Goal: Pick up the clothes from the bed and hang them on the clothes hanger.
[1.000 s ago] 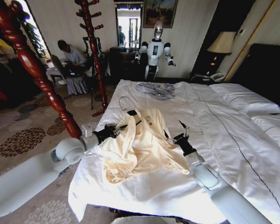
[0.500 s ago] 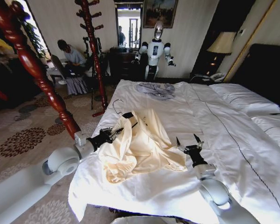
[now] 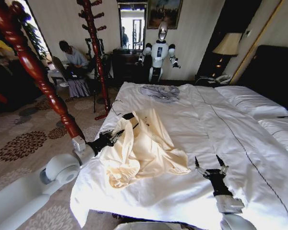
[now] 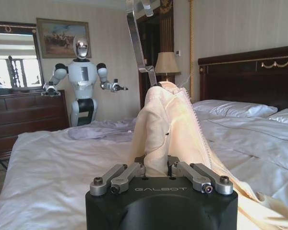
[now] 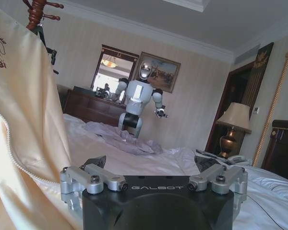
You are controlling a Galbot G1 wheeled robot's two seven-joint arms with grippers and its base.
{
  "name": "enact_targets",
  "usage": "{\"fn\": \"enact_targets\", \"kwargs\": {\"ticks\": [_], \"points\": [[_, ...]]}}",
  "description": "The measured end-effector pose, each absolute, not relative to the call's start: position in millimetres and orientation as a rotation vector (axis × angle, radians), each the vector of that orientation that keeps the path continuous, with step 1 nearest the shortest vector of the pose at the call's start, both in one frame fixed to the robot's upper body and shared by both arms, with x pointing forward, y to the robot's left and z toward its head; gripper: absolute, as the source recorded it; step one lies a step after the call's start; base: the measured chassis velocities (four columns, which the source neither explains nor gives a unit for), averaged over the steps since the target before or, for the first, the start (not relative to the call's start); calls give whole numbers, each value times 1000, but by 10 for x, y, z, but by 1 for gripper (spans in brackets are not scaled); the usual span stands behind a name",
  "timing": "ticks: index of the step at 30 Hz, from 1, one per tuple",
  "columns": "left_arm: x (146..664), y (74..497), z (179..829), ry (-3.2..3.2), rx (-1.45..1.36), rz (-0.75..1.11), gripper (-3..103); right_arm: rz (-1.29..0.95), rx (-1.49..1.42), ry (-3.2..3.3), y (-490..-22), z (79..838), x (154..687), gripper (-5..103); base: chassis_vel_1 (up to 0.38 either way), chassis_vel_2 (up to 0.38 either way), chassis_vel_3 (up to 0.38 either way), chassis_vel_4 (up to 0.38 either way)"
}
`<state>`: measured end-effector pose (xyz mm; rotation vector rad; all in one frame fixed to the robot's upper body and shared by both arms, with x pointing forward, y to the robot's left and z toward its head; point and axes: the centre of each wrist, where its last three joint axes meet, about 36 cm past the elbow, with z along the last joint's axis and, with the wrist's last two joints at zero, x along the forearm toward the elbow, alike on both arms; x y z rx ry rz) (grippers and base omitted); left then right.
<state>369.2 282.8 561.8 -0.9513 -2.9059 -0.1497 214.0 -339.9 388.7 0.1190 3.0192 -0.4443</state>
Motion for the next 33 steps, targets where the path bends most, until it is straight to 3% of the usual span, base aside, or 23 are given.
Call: {"fn": "enact_targets", "kwargs": {"ticks": [13,24,33], "points": [[3497,2774,5814,-3013,-747,0,18,-444,111,3018,-3395,3883,2159,100,0,0,0,0],[3438,2724,6291,-3011,-575,-24,18,-444,110,3018,-3394,3881,2164,100,0,0,0,0],[3583,2657,7092,-3021,-498,-88,18,-444,111,3018,-3394,3880,2166,100,0,0,0,0]]}}
